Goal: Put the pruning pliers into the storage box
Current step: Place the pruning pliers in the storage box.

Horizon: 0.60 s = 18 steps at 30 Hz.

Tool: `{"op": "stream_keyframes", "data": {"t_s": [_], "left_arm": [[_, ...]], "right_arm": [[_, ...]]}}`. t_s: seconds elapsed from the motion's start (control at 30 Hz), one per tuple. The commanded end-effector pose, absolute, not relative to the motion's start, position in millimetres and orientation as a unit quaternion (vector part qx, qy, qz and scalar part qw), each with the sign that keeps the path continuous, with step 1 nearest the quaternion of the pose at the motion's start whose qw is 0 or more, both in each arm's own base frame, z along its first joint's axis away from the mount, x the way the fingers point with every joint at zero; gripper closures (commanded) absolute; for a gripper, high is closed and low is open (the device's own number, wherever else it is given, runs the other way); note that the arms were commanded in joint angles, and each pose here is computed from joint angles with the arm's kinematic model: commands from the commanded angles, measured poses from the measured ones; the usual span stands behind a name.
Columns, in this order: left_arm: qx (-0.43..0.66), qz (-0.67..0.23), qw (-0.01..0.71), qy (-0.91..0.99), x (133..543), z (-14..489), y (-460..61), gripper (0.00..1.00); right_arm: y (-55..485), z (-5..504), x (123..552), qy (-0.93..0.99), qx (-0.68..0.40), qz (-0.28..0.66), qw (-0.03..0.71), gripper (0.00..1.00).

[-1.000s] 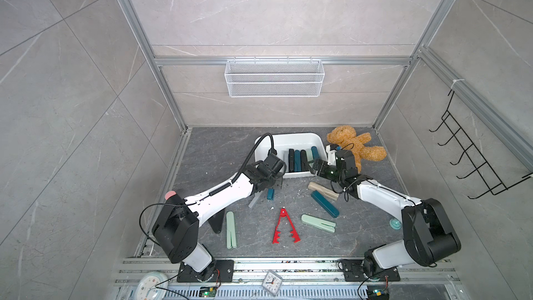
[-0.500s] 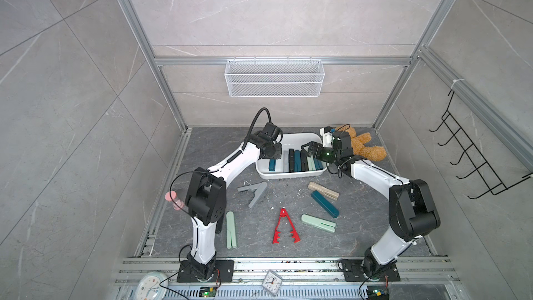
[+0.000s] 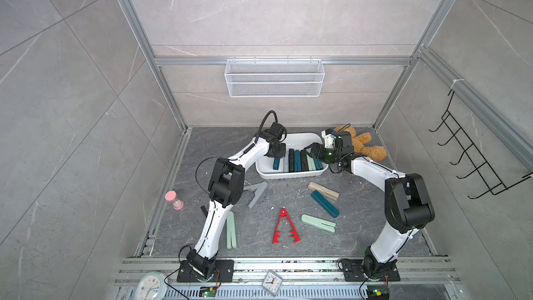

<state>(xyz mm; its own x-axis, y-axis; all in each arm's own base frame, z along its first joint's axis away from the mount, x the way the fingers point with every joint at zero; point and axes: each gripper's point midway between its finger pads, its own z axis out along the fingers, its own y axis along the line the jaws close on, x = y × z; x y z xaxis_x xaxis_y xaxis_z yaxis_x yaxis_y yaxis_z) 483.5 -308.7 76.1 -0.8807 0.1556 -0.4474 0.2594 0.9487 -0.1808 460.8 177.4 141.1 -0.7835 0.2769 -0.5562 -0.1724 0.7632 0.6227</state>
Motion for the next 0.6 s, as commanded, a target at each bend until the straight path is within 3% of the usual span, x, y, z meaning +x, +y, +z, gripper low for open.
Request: {"op": "stream_keyframes", "data": {"t_s": [0.0,0.13,0.23,0.57], "left_arm": [[0.104,-0.14,0.22,0.96,482.7,85.4,-314.3,0.87],[0.104,-0.141,0.196,0.965,478.2,61.6,-316.2,0.83],[0.103,-0.144,0.182,0.967,475.2,50.7,-316.6,0.75],[0.093,-0.141,0.149,0.974,472.5,27.8,-309.5,0.68]], "right_arm": [[171.0,136.9,450.6,0.887,0.027,0.333,0.319,0.18],[165.9,135.4,445.1,0.89,0.033,0.326,0.318,0.18],[161.7,136.5,441.3,0.891,0.039,0.318,0.321,0.18],[150.6,146.0,431.3,0.892,0.054,0.302,0.333,0.17]]}}
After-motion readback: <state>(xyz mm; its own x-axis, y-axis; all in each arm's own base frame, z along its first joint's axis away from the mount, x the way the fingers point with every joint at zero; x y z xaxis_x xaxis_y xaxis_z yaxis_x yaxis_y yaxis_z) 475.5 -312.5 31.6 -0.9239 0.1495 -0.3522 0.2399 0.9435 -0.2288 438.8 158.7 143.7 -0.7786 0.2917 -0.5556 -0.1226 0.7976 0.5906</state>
